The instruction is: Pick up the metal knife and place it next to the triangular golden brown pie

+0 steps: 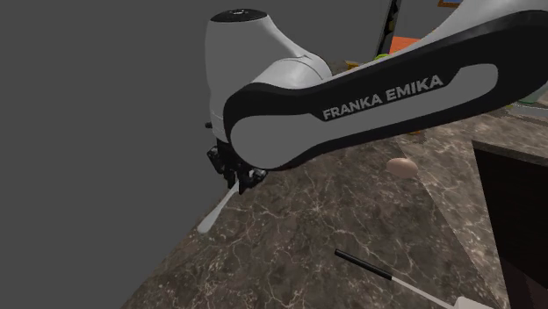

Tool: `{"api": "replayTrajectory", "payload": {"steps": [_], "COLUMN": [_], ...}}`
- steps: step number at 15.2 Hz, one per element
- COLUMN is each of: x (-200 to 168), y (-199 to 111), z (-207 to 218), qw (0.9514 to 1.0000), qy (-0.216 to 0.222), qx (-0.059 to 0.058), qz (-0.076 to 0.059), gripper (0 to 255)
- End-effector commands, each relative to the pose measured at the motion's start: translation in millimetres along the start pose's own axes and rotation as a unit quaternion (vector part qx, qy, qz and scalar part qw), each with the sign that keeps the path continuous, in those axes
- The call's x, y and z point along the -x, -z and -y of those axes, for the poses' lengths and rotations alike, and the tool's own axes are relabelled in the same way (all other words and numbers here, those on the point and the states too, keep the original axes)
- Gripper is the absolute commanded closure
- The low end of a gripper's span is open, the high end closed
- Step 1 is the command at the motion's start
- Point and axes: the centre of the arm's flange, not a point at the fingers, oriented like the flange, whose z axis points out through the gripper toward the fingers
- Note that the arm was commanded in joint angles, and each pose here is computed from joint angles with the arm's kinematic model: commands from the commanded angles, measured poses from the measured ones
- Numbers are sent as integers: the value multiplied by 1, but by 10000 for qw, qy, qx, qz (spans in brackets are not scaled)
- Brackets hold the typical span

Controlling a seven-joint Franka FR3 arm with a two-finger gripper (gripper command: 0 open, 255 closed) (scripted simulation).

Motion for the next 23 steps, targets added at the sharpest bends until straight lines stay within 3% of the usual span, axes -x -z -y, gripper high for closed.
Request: {"api": "replayTrajectory", "payload": {"steps": [1, 8, 23], "x": [-1, -1, -151], "y": [11, 44, 62], "z": [1, 5, -122], "qw": [10000, 10000, 10000], "qy": [0, 0, 0], "qx": [2, 2, 2], "qz": [0, 1, 0], "gripper": [255, 255, 255]}}
